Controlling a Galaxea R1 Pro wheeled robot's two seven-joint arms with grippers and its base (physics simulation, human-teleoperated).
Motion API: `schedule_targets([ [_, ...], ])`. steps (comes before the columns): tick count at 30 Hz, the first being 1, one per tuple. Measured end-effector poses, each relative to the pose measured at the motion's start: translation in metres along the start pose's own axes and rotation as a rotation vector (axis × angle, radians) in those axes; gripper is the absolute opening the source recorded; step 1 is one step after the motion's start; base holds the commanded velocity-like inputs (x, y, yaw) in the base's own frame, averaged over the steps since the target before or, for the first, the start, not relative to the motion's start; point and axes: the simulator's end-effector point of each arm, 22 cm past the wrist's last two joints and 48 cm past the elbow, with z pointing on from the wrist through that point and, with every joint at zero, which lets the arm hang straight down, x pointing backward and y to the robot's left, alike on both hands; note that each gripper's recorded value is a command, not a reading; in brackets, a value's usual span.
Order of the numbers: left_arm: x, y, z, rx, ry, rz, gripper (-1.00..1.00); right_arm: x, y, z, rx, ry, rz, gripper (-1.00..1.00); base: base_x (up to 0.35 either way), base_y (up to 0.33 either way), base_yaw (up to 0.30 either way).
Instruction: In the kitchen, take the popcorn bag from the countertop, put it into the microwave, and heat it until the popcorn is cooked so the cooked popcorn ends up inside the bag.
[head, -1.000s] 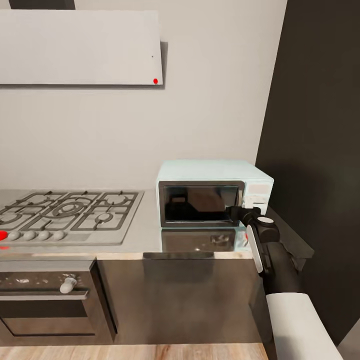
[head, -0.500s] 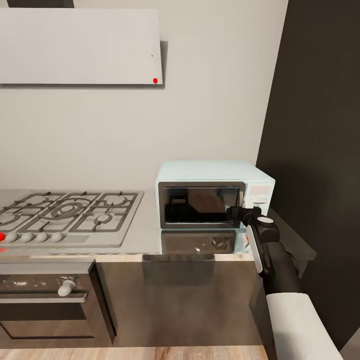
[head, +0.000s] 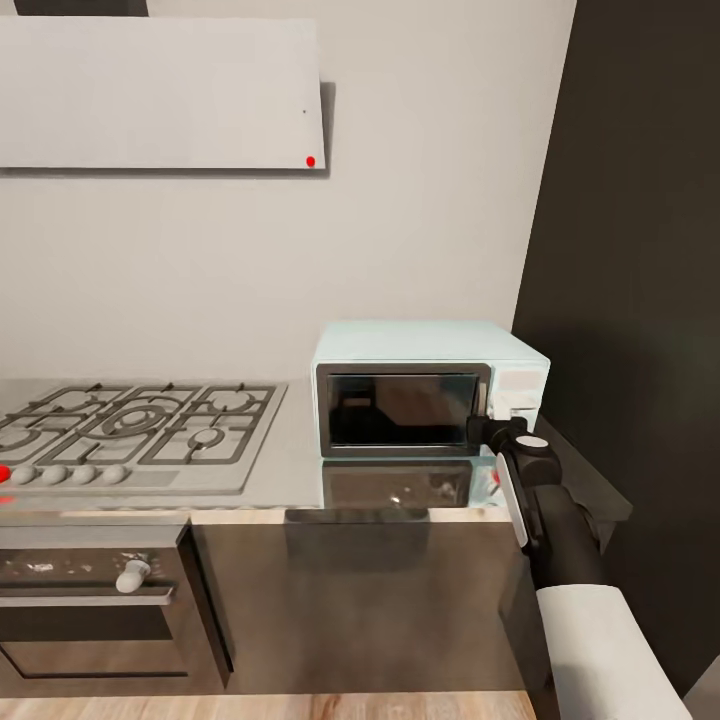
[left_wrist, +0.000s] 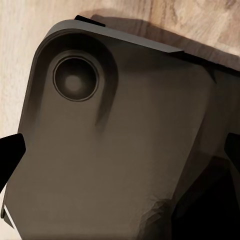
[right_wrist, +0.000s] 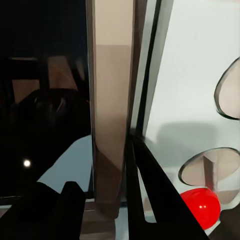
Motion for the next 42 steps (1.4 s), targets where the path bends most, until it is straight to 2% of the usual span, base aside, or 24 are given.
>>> schedule_targets([
  [6,0.0,-0.001,0.0,0.002,0.001,0.001,1.0,0.001,0.001,0.001,-0.002,0.001,0.004,-1.0,-0.105,0.0,0.0],
  [16,0.0,-0.002,0.0,0.003,0.001,0.002,1.0,0.001,0.014,0.001,-0.051,0.001,0.053,-1.0,-0.309,0.0,0.0],
  [26,0.0,-0.001,0.0,0.003,0.001,0.002,1.0,-0.001,0.035,-0.001,-0.086,-0.004,0.009,-1.0,-0.207,0.0,0.0],
  [32,0.0,-0.001,0.0,0.001,0.001,0.0,1.0,-0.001,0.037,-0.002,-0.093,-0.004,0.005,-1.0,-0.027,0.0,0.0],
  [33,0.0,0.0,0.0,0.001,0.001,0.0,1.0,-0.001,0.037,-0.002,-0.094,-0.004,0.006,1.0,-0.002,0.0,0.0],
  [35,0.0,0.0,0.0,0.001,0.0,0.0,1.0,-0.002,0.019,-0.001,-0.064,-0.005,0.042,1.0,0.0,0.0,0.0],
  [36,0.0,0.0,0.0,0.0,0.0,-0.001,1.0,-0.002,0.011,-0.001,-0.037,-0.004,0.025,1.0,0.0,0.0,0.0],
  [42,0.0,0.0,0.0,0.0,0.0,-0.001,1.0,-0.002,0.011,-0.002,-0.041,0.002,0.022,1.0,0.0,0.0,0.0],
])
